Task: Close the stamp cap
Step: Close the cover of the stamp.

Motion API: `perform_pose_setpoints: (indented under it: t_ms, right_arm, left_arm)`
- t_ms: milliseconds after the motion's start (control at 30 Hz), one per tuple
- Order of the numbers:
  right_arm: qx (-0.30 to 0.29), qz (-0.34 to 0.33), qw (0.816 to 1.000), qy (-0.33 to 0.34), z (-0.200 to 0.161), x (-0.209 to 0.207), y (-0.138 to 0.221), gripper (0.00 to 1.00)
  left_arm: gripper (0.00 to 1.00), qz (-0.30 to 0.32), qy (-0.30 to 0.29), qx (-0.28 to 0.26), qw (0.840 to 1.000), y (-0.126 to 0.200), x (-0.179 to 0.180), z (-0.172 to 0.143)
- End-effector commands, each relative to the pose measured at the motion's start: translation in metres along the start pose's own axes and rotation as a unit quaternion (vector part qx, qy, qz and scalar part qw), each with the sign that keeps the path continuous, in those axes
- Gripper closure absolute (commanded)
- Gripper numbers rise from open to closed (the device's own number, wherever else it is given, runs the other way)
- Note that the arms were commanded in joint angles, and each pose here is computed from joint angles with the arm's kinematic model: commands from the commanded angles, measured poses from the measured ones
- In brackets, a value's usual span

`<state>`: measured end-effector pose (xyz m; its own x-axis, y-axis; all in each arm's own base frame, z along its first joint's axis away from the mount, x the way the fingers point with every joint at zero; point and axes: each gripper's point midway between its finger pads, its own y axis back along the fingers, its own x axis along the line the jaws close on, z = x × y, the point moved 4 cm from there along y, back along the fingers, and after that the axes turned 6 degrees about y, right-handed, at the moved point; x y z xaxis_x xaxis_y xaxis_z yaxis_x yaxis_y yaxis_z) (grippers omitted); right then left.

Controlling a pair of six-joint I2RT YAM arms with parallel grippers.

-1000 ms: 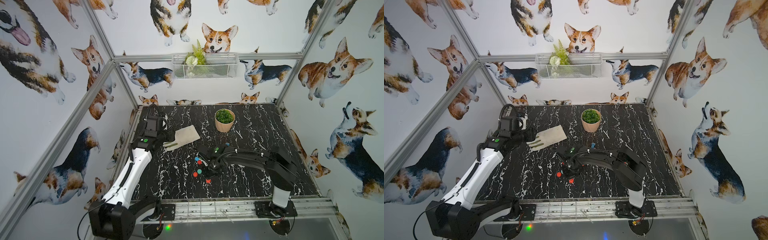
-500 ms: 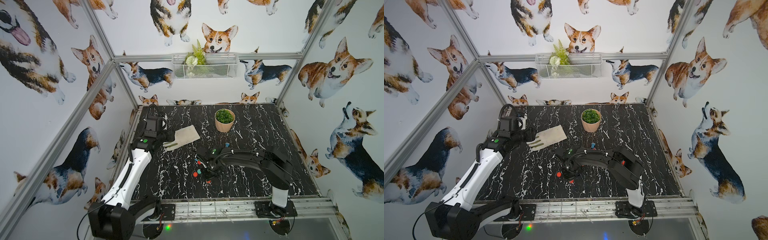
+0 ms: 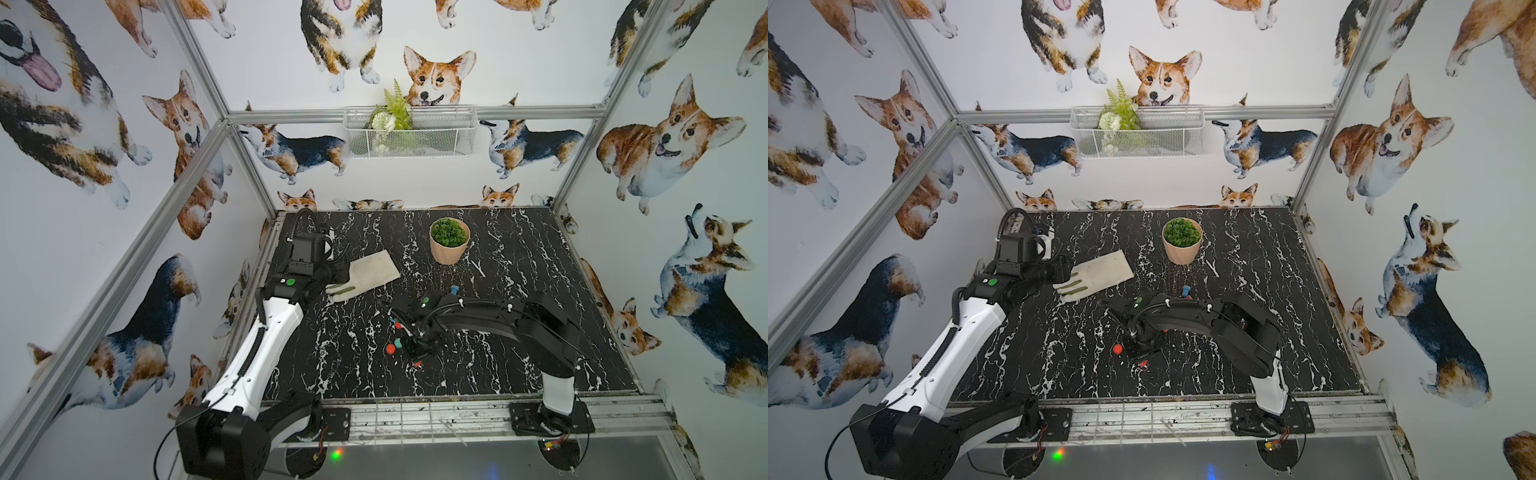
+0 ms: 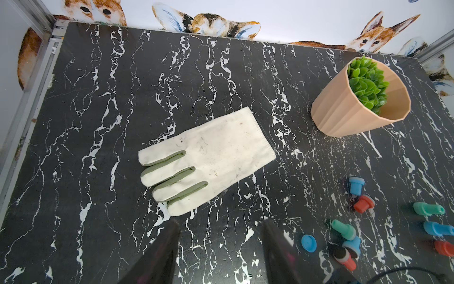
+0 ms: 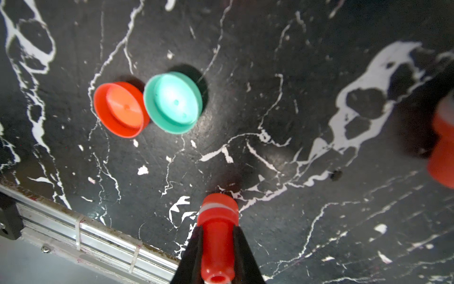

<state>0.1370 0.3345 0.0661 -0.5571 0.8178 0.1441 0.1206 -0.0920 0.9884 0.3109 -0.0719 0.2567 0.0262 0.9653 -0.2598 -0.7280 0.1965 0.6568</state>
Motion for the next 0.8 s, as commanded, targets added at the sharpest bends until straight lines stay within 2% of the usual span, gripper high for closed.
perform_pose_setpoints:
  t_ms: [0,367,600,767]
  right_arm:
    - [0.037,-0.063,0.997,-0.007,-0.013,-0.017,-0.015,1.0]
    - [0.084,-0.11,0.99,0.028,-0.018,-0.012,-0.047,1.0]
    - [0.116,-0.112,0.986,0.032,-0.027,-0.012,-0.073,1.0]
    - [0.104,-0.108,0.988,0.038,-0.026,-0.011,-0.066,1.0]
  left_arm:
    - [0.43,0.001,-0.008,-0.008,1.0,0.0,0.001,0.003]
    - [0.43,0.002,-0.008,-0.008,1.0,0.001,0.001,0.003]
    - [0.43,0.005,-0.009,-0.009,1.0,0.001,0.002,0.002]
    - [0.43,0.006,-0.009,-0.009,1.0,0.001,0.002,0.002]
